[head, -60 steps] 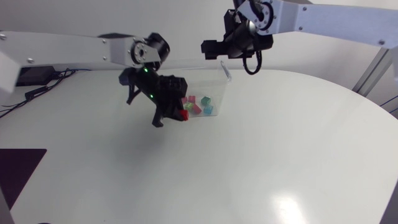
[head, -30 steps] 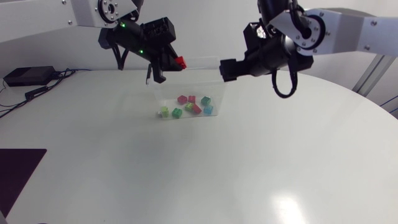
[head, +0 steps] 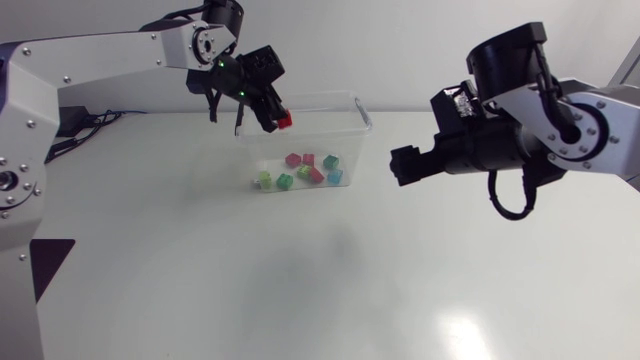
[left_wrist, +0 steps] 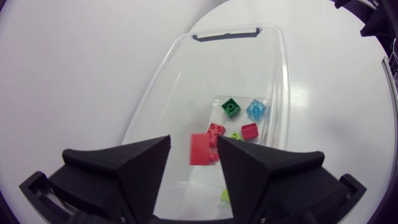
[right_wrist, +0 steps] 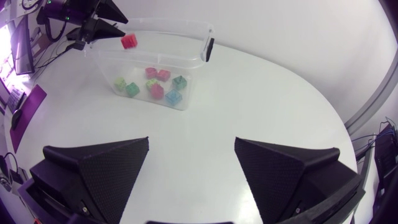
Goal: Place the duplo bricks in the container
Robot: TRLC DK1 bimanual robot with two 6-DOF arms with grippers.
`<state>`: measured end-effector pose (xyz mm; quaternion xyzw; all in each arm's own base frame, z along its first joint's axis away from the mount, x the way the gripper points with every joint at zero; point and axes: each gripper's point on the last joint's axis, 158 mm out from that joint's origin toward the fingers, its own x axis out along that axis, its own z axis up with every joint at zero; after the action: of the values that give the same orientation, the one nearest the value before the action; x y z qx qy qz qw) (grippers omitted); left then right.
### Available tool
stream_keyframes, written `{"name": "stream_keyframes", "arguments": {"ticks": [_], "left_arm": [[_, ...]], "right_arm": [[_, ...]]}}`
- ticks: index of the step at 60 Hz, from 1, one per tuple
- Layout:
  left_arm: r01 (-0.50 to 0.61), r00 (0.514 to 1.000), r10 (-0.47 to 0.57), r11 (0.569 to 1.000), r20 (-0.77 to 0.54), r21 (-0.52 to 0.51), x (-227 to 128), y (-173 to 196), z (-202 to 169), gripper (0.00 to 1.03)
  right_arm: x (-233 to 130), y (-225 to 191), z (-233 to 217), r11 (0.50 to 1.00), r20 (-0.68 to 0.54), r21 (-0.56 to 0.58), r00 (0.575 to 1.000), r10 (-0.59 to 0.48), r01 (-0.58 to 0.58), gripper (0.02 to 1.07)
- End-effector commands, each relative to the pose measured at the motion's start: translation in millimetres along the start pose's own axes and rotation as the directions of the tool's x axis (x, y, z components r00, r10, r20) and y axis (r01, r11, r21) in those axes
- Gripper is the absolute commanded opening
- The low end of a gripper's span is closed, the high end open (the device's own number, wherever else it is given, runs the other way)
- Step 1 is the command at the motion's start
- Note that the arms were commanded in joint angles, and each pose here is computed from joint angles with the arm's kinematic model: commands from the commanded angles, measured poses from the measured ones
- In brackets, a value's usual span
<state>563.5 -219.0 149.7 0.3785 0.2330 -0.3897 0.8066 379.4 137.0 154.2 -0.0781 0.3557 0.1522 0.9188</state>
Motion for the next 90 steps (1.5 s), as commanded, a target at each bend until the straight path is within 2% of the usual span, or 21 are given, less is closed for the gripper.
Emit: {"name": "stream_keyframes", "arguments": {"ticks": [1,16,25,32,39,46,51,58,62,69,75,79,90], "left_arm": [[-0.028,1.000,0.028,0.998,-0.005,-0.052,3,9,-6,1.00],[-0.189,0.980,0.178,0.970,-0.084,-0.150,-12,31,-22,1.00],[-0.267,0.963,0.250,0.937,-0.105,-0.223,-39,36,-34,1.00],[-0.308,0.951,0.289,0.905,-0.109,-0.293,-62,42,-44,1.00],[-0.409,0.912,0.390,0.853,-0.123,-0.326,-94,52,-54,1.00],[-0.556,0.830,0.533,0.763,-0.165,-0.330,-128,62,-63,1.00],[-0.650,0.754,0.628,0.674,-0.190,-0.351,-156,65,-72,1.00],[-0.714,0.686,0.704,0.600,-0.185,-0.362,-186,54,-81,1.00],[-0.725,0.664,0.731,0.575,-0.159,-0.379,-205,46,-81,1.00],[-0.731,0.648,0.745,0.552,-0.157,-0.401,-228,33,-86,1.00],[-0.735,0.642,0.748,0.540,-0.168,-0.410,-243,21,-94,1.00],[-0.732,0.651,0.736,0.546,-0.184,-0.407,-251,11,-100,1.00],[-0.723,0.651,0.736,0.528,-0.184,-0.445,-274,-16,-112,1.00]], "right_arm": [[-7,-10,-10,0.999,0.008,-0.018,0.999,-0.041,0.041,1.02],[-34,-31,-15,0.988,0.060,-0.010,0.987,-0.151,0.152,1.02],[-52,-44,-20,0.973,0.101,-0.002,0.968,-0.231,0.232,1.02],[-62,-46,-27,0.971,0.122,-0.006,0.964,-0.237,0.239,1.02],[-74,-53,-31,0.964,0.154,0.002,0.952,-0.263,0.266,1.02],[-87,-62,-31,0.957,0.205,0.006,0.936,-0.286,0.291,1.02],[-93,-72,-31,0.947,0.221,0.003,0.923,-0.314,0.321,1.02],[-104,-90,-36,0.927,0.232,-0.003,0.902,-0.364,0.375,1.02],[-108,-95,-40,0.911,0.232,-0.057,0.893,-0.386,0.408,1.02],[-124,-110,-45,0.870,0.255,-0.027,0.845,-0.470,0.493,1.02],[-138,-117,-47,0.853,0.299,0.014,0.812,-0.502,0.522,1.02],[-146,-121,-47,0.843,0.333,0.042,0.788,-0.519,0.537,1.02],[-157,-126,-58,0.823,0.370,0.065,0.752,-0.545,0.564,1.02]]}}
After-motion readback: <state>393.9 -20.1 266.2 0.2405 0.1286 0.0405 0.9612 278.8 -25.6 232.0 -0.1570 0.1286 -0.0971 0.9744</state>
